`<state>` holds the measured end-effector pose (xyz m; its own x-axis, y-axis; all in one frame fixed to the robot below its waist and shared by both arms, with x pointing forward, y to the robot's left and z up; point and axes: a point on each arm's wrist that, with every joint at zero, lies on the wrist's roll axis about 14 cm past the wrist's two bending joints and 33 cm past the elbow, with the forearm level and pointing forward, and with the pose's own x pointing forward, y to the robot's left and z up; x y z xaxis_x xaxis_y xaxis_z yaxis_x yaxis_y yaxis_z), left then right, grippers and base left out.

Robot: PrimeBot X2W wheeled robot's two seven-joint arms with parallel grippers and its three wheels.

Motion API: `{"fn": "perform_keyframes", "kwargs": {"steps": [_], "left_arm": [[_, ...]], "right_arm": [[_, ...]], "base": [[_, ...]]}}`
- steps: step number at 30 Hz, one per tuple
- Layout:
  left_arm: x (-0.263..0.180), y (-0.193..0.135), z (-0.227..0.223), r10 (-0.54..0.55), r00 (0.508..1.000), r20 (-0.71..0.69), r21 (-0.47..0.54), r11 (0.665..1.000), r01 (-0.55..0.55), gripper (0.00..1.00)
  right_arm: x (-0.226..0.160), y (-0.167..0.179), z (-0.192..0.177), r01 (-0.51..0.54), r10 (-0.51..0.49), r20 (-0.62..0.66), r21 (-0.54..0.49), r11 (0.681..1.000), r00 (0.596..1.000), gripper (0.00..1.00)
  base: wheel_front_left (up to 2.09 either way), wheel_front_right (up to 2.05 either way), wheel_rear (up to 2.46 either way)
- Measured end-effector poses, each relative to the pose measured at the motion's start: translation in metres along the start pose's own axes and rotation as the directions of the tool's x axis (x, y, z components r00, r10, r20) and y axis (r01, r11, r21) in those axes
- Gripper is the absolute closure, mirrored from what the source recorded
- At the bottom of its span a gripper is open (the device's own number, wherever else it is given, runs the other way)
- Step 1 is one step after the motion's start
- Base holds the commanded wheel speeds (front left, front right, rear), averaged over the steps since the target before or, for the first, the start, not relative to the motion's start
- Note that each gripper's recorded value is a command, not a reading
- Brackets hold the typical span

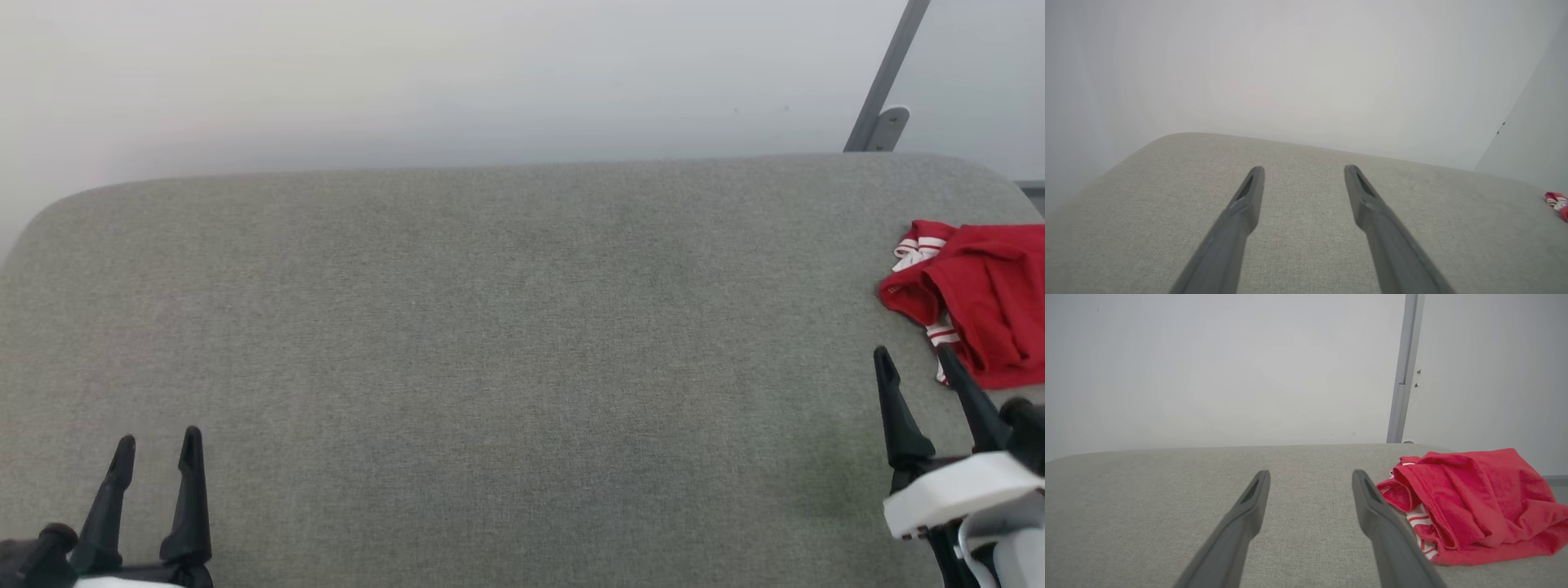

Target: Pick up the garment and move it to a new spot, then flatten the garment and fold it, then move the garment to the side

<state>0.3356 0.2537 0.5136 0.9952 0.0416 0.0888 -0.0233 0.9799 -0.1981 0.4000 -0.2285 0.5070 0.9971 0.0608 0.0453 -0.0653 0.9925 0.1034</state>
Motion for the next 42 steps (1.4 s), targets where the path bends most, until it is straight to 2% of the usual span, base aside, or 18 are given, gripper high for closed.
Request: {"fn": "perform_keyframes", "kwargs": {"steps": [9,26,27,33,42], "left_arm": [[-0.015,0.008,-0.002,0.041,0.999,-0.004,-0.008,0.999,-0.041,0.0],[-0.018,0.003,-0.005,0.041,0.999,-0.006,-0.021,0.999,-0.042,0.0],[-0.018,0.003,-0.005,0.044,0.999,-0.005,-0.026,0.999,-0.044,1.0],[-0.024,0.0,-0.027,0.063,0.996,-0.067,-0.065,0.996,-0.067,1.0],[-0.023,0.001,-0.036,0.095,0.99,-0.104,-0.206,0.972,-0.115,1.0]], "right_arm": [[-0.02,0.013,-0.006,-0.005,0.005,0.003,0.037,0.999,1.0,0.0],[-0.039,0.027,-0.005,-0.007,0.006,0.025,0.058,0.998,1.0,0.0],[-0.039,0.027,-0.005,-0.007,0.005,0.025,0.059,0.998,1.0,1.0],[-0.05,0.029,-0.03,0.01,-0.005,-0.054,0.082,0.997,0.999,1.0],[-0.05,0.024,-0.035,0.066,-0.048,-0.082,0.232,0.971,0.995,1.0]], "base": [[0.0,0.0,0.0],[0.0,0.0,0.0],[0.0,0.0,0.0],[0.0,0.0,0.0],[0.0,0.0,0.0]]}}
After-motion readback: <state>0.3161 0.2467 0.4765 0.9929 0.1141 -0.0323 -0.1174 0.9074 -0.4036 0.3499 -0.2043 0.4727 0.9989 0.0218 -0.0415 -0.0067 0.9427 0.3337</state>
